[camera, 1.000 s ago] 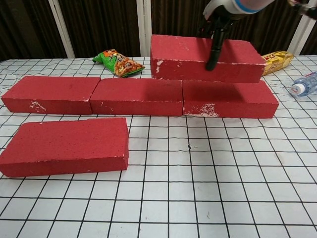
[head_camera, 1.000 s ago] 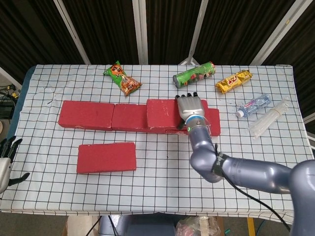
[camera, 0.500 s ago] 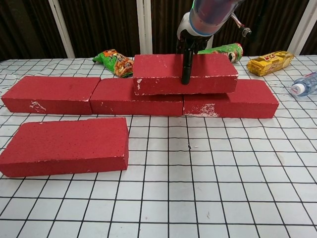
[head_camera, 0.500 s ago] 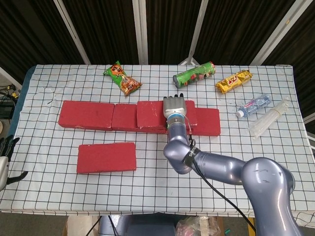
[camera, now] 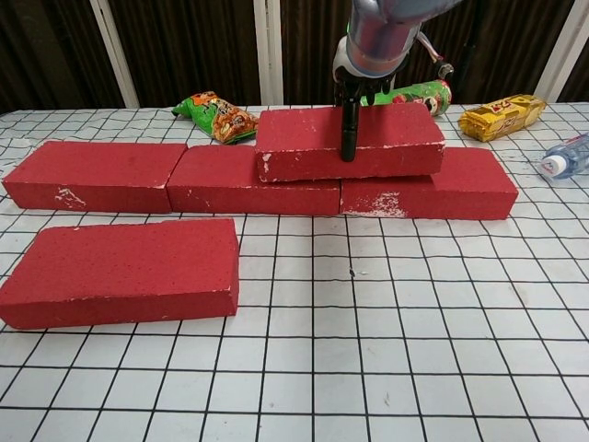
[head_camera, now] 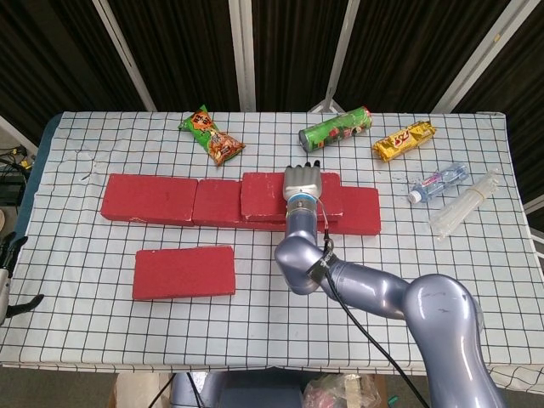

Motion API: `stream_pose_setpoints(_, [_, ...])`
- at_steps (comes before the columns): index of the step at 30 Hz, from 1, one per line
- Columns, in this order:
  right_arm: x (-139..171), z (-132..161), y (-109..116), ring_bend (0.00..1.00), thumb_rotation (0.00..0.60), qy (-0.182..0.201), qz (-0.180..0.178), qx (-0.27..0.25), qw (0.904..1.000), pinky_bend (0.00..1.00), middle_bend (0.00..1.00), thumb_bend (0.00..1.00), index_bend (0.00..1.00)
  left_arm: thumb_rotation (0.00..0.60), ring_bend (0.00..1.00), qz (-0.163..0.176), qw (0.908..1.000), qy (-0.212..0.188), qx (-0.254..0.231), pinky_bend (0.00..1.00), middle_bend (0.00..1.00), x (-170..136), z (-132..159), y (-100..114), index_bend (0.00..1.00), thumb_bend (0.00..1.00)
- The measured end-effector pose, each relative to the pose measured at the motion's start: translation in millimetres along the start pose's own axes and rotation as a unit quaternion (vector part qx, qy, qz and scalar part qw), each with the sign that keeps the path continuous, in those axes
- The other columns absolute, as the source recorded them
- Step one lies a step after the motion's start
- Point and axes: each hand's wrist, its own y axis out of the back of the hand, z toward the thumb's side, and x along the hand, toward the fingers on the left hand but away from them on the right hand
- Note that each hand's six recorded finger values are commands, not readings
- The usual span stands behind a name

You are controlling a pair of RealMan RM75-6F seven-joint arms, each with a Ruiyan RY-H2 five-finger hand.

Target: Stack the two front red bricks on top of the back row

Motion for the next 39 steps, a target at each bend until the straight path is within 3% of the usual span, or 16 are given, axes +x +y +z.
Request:
stream_pose_setpoints(27, [1,0,-3,0.10,0.600,-0.006,0.006,-0.006,0.9999,0.00,0.29,0.13,0.23,0.600,0.00,0.003,1.0000,0.004,-0.002,0.00,0.02,1,-3,2,0.12,0.00])
stream_pose_setpoints(39, [2,7,-6,0.04,0.600,-0.003,0.012,-0.007,0.9999,0.00,0.19,0.13,0.20,0.600,0.00,0.010,0.9999,0.012,-0.005,0.00,0.02,1,-7,5,0.12,0.00])
